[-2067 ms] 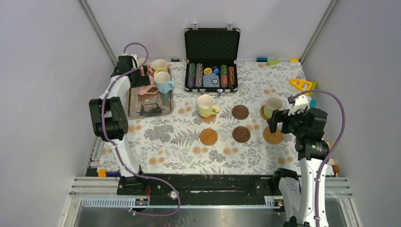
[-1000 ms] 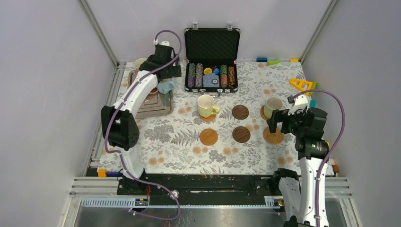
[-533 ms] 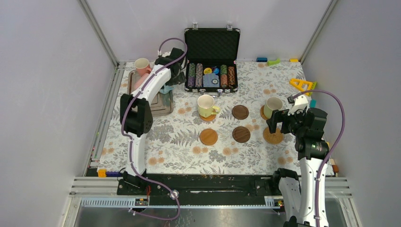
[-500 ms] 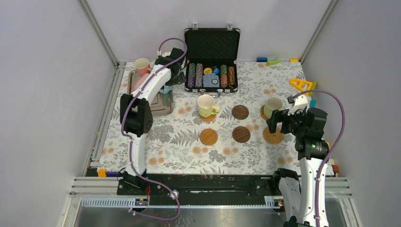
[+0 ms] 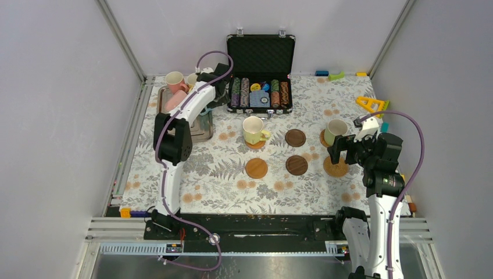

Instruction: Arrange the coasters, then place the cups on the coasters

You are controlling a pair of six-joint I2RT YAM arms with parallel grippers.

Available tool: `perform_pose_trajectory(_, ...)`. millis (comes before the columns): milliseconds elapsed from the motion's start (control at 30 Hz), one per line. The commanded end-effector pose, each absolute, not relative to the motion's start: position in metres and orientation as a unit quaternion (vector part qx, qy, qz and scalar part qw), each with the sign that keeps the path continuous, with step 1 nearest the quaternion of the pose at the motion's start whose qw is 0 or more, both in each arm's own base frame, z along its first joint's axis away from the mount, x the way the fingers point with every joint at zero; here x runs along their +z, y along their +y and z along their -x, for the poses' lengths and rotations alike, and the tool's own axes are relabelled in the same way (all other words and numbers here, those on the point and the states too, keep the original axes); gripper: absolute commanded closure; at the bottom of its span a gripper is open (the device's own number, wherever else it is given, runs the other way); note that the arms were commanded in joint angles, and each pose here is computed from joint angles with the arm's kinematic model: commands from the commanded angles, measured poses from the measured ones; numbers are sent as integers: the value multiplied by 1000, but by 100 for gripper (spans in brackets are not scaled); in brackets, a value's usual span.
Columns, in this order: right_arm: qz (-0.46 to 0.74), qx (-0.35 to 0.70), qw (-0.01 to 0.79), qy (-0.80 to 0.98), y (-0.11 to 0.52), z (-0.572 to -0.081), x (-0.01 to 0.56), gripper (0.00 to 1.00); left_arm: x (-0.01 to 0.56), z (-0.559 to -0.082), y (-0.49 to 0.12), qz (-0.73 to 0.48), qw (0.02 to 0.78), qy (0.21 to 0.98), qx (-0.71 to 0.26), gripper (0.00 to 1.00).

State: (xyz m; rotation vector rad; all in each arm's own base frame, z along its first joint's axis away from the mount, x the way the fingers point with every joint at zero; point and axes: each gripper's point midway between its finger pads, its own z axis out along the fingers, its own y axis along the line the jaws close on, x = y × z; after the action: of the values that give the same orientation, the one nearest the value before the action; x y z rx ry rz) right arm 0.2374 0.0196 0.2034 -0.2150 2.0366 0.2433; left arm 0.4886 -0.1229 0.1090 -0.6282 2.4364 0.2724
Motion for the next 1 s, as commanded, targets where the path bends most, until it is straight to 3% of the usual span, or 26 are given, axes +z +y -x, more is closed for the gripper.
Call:
perform_pose_trajectory(0,96,109,528,837,23,-240,211,0,120,-511,-122,266,343,896,100,20)
perform_pose_trajectory(533,95,118,523,839,26,-240,209,0,95,-526,-105,286,337,890,116,31)
perform_pose_trajectory(833,95,120,522,839,26,-241,209,0,106,-511,-92,275,337,893,112,49)
perform_pose_trajectory(967,94,123,522,839,27,-240,209,0,107,-498,-90,254,333,902,109,74)
